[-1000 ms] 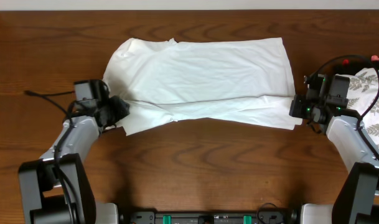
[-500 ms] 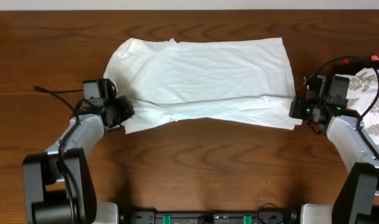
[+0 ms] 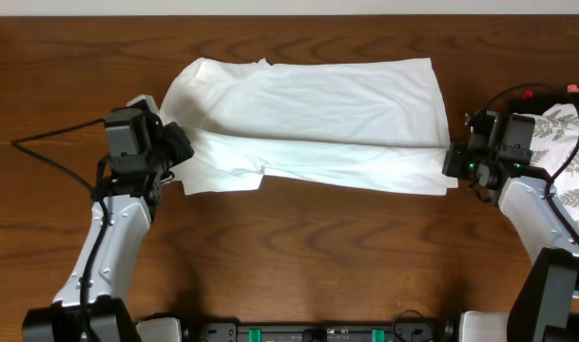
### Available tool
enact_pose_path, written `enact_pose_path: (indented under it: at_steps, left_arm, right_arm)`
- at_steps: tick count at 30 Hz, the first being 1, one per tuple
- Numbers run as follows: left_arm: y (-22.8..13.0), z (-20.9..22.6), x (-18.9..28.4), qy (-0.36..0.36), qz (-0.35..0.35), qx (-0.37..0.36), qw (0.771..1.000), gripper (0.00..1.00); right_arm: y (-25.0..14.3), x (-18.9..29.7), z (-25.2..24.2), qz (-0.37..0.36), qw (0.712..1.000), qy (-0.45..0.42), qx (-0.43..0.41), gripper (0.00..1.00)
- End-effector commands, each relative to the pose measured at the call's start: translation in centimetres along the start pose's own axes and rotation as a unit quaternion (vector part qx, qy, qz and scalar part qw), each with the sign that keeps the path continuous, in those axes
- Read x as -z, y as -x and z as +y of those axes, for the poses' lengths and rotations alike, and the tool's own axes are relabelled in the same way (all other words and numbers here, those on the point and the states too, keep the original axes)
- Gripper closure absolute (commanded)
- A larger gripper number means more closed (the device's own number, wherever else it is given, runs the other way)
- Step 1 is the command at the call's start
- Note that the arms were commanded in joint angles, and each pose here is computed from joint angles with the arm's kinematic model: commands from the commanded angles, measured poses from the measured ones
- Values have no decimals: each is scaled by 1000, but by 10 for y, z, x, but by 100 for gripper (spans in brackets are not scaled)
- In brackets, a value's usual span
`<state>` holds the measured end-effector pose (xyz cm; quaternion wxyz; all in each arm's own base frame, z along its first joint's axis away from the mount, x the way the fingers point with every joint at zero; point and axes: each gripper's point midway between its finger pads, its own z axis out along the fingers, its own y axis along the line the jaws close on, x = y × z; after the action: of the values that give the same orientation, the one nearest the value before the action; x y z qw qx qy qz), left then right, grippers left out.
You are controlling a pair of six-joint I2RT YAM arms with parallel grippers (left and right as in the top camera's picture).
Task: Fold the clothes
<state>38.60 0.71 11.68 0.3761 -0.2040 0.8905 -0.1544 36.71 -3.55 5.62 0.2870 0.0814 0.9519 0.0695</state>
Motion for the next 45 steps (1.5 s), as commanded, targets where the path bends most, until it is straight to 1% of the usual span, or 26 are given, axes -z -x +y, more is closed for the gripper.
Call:
enact_pose_path:
  at_steps: [1, 5, 11, 14, 18, 23, 28, 29, 30, 31, 36, 39, 43, 45]
  left_arm:
    - [3, 8, -7, 20, -5, 3, 1000, 94]
    - [11, 6, -14, 13, -20, 0, 1000, 94]
    - [38, -7, -13, -13, -76, -11, 997, 94]
    - [41, -9, -18, -18, -83, -13, 996, 94]
    - [26, -6, -33, -14, -59, -14, 998, 94]
    - [0, -3, -56, -6, -18, -17, 1000, 94]
    - [-11, 5, -66, 3, 0, -14, 1000, 94]
    - [-11, 5, -66, 3, 1, -14, 1000, 94]
    - [-11, 5, -66, 4, 1, -14, 1000, 94]
    - [-11, 5, -66, 3, 1, -14, 1000, 94]
    - [-17, 8, -66, 8, 11, -12, 1000, 94]
    - [-20, 9, -66, 12, 19, -11, 1000, 94]
    - [-24, 11, -66, 15, 26, -9, 999, 94]
    - [-26, 12, -65, 17, 30, -9, 999, 94]
  right_arm:
    - [1, -2, 4, -2, 1000, 2, -1, 99]
    - [1, -2, 4, -3, 1000, 2, -1, 99]
    - [4, -2, 4, -9, 1000, 2, 0, 99]
    - [5, -2, 4, -10, 1000, 3, -1, 99]
    - [5, -2, 5, -10, 1000, 3, 0, 99]
    - [4, -2, 5, -10, 1000, 3, 0, 99]
    - [5, -2, 1, -11, 1000, -7, 0, 98]
    - [5, -2, -1, -11, 1000, -13, 0, 92]
    - [5, -2, -3, -11, 1000, -19, -1, 79]
    - [5, -2, -4, -11, 1000, -23, -1, 71]
    - [5, -2, -4, -11, 1000, -23, -1, 69]
    - [8, -2, 7, -17, 1000, 9, 2, 69]
    - [17, 3, 49, -35, 993, 115, 20, 79]
    - [17, 3, 66, -37, 989, 135, 36, 81]
